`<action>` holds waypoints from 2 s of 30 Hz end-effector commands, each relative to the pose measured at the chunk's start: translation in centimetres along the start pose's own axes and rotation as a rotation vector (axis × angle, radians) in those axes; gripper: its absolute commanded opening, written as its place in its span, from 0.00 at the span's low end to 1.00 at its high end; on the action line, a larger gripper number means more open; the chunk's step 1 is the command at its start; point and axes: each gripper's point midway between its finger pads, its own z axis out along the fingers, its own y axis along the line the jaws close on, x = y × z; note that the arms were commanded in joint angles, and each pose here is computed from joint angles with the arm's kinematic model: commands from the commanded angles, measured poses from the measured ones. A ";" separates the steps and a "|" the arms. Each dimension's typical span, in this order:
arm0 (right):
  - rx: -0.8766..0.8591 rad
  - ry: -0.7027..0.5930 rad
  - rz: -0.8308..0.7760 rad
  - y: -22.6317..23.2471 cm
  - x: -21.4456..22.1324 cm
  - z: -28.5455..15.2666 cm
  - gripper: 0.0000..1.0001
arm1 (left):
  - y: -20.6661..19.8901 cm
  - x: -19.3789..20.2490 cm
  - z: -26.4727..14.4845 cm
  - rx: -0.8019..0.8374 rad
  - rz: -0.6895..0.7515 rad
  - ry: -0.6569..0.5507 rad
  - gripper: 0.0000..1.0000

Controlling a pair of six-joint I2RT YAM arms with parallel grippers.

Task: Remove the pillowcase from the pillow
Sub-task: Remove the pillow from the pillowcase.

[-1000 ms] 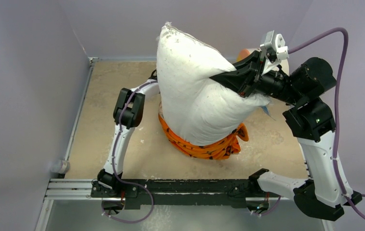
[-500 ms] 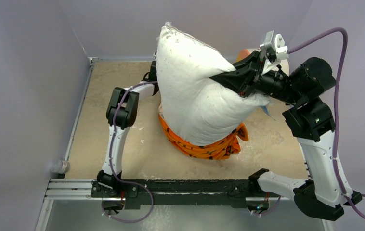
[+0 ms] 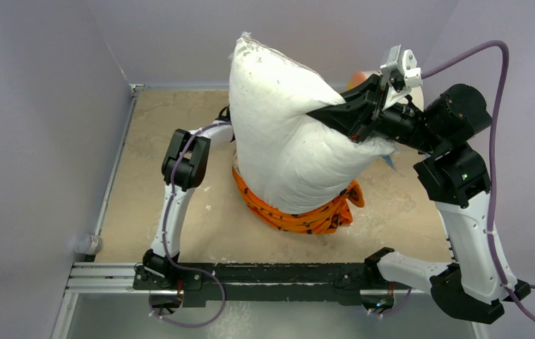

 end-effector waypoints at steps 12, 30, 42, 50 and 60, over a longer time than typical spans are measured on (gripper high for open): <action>-0.022 -0.139 -0.070 0.3 -5.7 0.7 0.00 | -4.2 -5.3 -6.7 0.111 -0.079 -0.119 0.57; 0.025 -0.515 0.015 -4.2 -17.2 5.6 0.00 | 2.4 -18.6 -29.6 0.027 -0.329 -0.431 0.37; 0.902 -0.487 0.325 -23.0 -7.4 5.6 0.00 | -12.6 -18.4 -51.4 0.558 0.048 -0.585 0.50; 0.956 -0.452 0.369 -23.5 -5.3 5.1 0.00 | -13.0 -12.9 -50.3 0.628 0.072 -0.563 0.53; 1.089 -0.412 0.372 -24.4 -3.7 3.0 0.00 | -23.5 -3.1 -43.4 0.642 0.289 -0.278 0.57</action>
